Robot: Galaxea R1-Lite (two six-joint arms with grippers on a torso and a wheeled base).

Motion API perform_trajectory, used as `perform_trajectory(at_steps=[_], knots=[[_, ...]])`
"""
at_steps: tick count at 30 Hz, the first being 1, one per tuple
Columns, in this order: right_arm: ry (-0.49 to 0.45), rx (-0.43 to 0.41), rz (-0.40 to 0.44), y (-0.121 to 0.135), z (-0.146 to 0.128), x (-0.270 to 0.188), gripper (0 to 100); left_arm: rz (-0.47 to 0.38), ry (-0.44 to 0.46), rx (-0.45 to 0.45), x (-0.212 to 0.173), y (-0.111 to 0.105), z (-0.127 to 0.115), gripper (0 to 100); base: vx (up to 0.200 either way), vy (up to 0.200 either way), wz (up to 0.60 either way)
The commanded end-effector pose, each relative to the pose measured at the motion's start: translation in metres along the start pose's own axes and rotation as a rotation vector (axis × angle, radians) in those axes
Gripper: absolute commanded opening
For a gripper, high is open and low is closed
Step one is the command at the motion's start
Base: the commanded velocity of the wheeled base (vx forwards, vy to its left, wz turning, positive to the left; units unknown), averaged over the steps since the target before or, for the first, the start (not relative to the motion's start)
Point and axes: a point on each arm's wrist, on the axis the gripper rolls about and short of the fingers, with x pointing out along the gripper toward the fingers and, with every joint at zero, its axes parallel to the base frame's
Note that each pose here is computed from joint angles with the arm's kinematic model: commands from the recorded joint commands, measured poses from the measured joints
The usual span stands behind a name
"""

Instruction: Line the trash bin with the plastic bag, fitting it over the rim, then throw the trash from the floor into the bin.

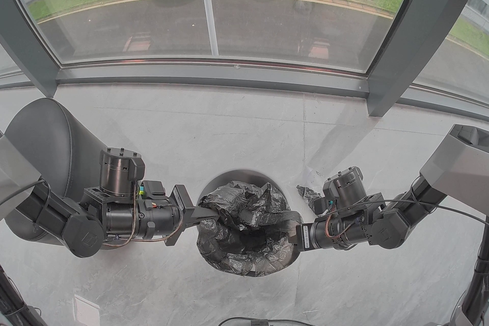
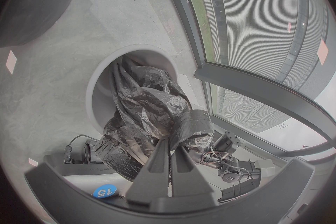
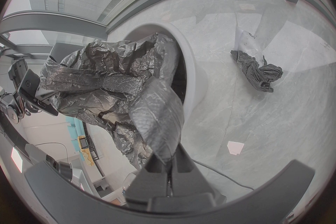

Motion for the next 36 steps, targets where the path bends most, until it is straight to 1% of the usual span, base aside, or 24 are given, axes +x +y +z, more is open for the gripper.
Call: perform_trajectory(at_steps=[1, 7, 13, 14, 19, 24, 25, 26, 27, 28, 29, 30, 31, 33, 36], knots=[[0.002, 0.002, -0.006, -0.001, -0.001, 0.000, 0, 0.011, 0.006, -0.007, 0.000, 0.003, -0.002, 0, 0.000, 0.000, 0.00], [-0.006, 0.012, -0.037, -0.005, -0.001, 0.000, 0, 0.014, 0.002, -0.010, 0.001, 0.005, 0.000, 0, 0.000, 0.000, 0.00], [-0.037, 0.006, -0.030, -0.010, -0.006, 0.003, 0, 0.022, 0.000, -0.016, 0.003, 0.008, 0.002, 0, 0.000, 0.000, 0.00], [-0.050, 0.005, -0.024, -0.011, -0.006, 0.004, 100, 0.022, -0.002, -0.017, 0.003, 0.008, 0.003, 0, 0.000, 0.000, 0.00], [-0.089, -0.009, -0.004, -0.007, -0.007, -0.004, 100, -0.007, -0.024, 0.000, 0.003, 0.008, 0.005, 0, 0.000, 0.000, 0.00], [-0.160, -0.027, 0.028, 0.004, 0.005, -0.028, 100, -0.020, -0.029, 0.009, 0.003, 0.006, 0.006, 0, 0.000, 0.000, 0.00], [-0.204, -0.036, 0.048, 0.010, 0.012, -0.040, 100, -0.021, -0.030, 0.010, 0.003, 0.006, 0.006, 0, 0.000, 0.000, 0.00], [-0.206, -0.037, 0.049, 0.011, 0.013, -0.041, 100, -0.021, -0.030, 0.010, 0.003, 0.006, 0.006, 0, 0.000, 0.000, 0.00], [-0.243, -0.055, 0.071, 0.019, 0.018, -0.054, 100, -0.022, -0.032, 0.010, 0.002, 0.006, 0.006, 0, 0.000, 0.000, 0.00], [-0.254, -0.071, 0.078, 0.023, 0.019, -0.057, 100, -0.023, -0.033, 0.011, 0.002, 0.005, 0.006, 0, 0.000, 0.000, 0.00], [-0.265, -0.111, 0.087, 0.028, 0.020, -0.061, 100, -0.022, -0.034, 0.011, 0.002, 0.005, 0.007, 0, 0.000, 0.000, 0.00], [-0.264, -0.120, 0.088, 0.029, 0.020, -0.061, 100, -0.022, -0.034, 0.011, 0.002, 0.005, 0.007, 0, 0.000, 0.000, 0.00], [-0.275, -0.171, 0.079, 0.038, 0.020, -0.060, 100, -0.024, -0.038, 0.011, 0.001, 0.005, 0.007, 0, 0.000, 0.000, 0.00], [-0.301, -0.194, 0.036, 0.048, 0.020, -0.054, 100, -0.025, -0.041, 0.010, -0.001, 0.005, 0.008, 0, 0.000, 0.000, 0.00], [-0.318, -0.233, -0.070, 0.064, 0.015, -0.027, 100, -0.024, -0.044, 0.009, -0.002, 0.005, 0.008, 0, 0.000, 0.000, 0.00]])
